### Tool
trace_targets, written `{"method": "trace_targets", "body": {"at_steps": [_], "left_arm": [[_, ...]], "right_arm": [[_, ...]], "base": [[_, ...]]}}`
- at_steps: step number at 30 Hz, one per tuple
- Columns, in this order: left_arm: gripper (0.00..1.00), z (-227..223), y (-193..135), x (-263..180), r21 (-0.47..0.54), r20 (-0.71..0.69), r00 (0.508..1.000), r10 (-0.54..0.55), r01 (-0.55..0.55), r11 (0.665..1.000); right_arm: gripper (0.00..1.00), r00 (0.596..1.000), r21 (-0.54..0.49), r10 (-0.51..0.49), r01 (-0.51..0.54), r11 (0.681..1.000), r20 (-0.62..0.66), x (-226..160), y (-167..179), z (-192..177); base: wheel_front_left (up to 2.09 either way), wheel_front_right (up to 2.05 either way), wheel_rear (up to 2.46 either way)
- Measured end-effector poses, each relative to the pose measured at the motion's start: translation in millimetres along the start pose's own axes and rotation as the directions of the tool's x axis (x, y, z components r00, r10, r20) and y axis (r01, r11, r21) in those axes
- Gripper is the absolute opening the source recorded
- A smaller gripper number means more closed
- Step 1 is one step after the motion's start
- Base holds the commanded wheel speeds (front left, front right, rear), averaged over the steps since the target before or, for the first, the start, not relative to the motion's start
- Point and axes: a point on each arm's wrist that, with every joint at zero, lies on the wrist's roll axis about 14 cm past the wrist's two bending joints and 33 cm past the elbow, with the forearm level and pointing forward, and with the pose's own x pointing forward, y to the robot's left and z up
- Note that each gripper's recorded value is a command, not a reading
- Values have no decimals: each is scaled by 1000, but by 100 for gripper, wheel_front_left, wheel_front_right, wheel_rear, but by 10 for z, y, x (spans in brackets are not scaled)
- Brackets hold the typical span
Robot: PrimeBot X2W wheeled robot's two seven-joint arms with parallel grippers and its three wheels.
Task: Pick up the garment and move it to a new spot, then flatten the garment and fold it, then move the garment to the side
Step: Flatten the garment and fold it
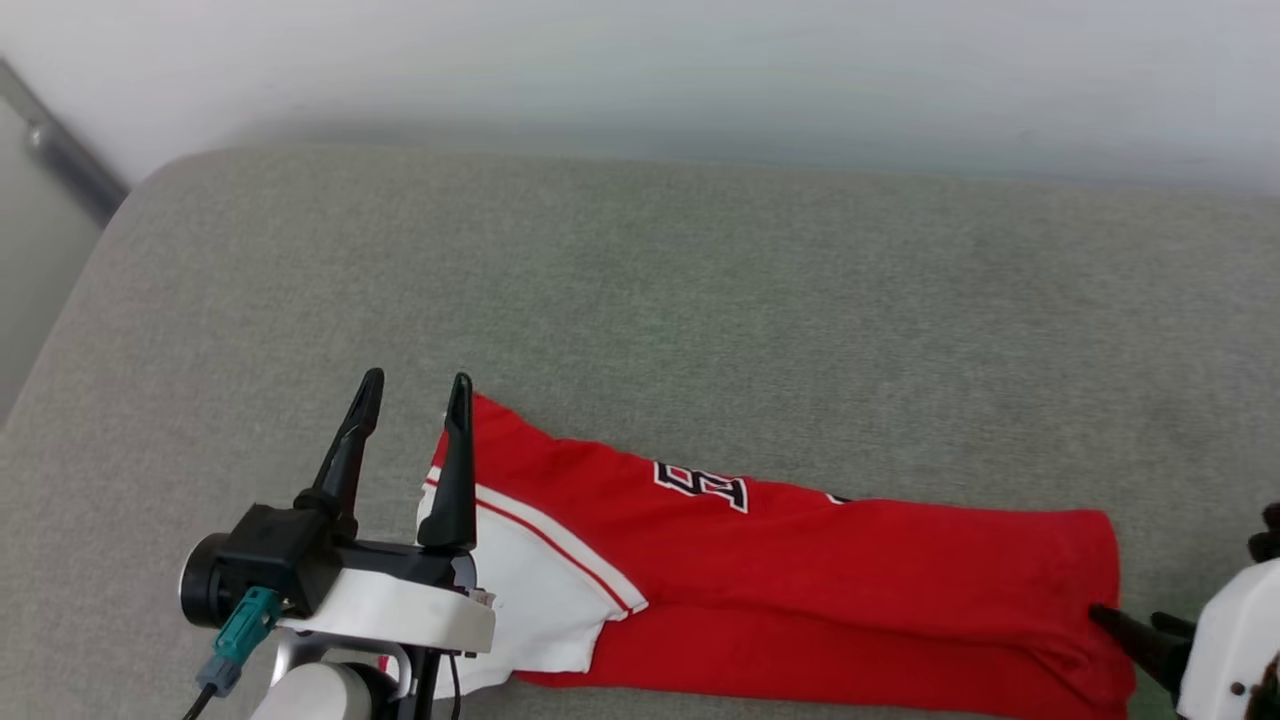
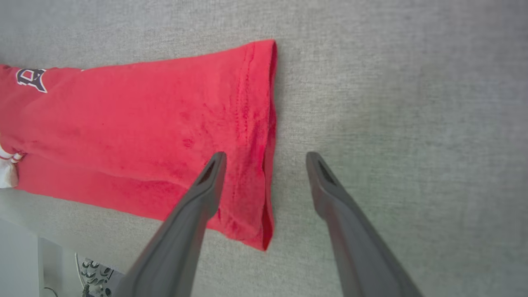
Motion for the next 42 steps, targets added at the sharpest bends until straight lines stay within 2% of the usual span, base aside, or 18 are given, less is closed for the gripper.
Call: {"method": "trace_targets", "body": {"at_steps": [8, 9, 10, 11, 20, 26, 33, 38, 42], "left_arm": [[100, -99, 97, -1, 8, -25, 999, 33, -33, 999], [100, -106, 98, -5, 6, -27, 999, 33, -33, 999], [100, -108, 99, -8, 7, -28, 999, 32, -32, 999], [100, -108, 102, -9, 9, -27, 999, 32, -32, 999], [100, -93, 74, -67, 29, -29, 999, 13, -12, 999], [100, -89, 4, -129, 39, -44, 999, -5, 7, 999], [100, -90, -176, -67, 26, -44, 997, -61, 62, 998], [100, -128, -279, -26, 18, -53, 995, -90, 91, 996], [100, -154, -321, -1, 13, -57, 993, -102, 103, 995]], "right_arm": [[100, 988, 49, 61, -55, 997, -141, 428, 133, -218], [49, 987, 52, 66, -59, 997, -149, 447, 142, -229], [19, 986, 58, 75, -67, 996, -151, 459, 161, -234], [0, 985, 62, 81, -72, 995, -155, 464, 170, -248], [0, 990, -9, 118, -119, 993, -82, 325, 335, -127], [0, 996, -34, 94, -94, 995, 10, 82, 229, 28], [0, 994, 73, -42, 35, 997, 96, -253, -353, 91], [0, 974, 197, -177, 147, 969, 143, -550, -887, 96], [0, 961, 280, -220, 168, 945, 167, -682, -1062, 91]], "base": [[0, 0, 0], [0, 0, 0], [0, 0, 0], [0, 0, 0], [0, 0, 0], [0, 0, 0], [0, 0, 0], [0, 0, 0], [0, 0, 0]]}}
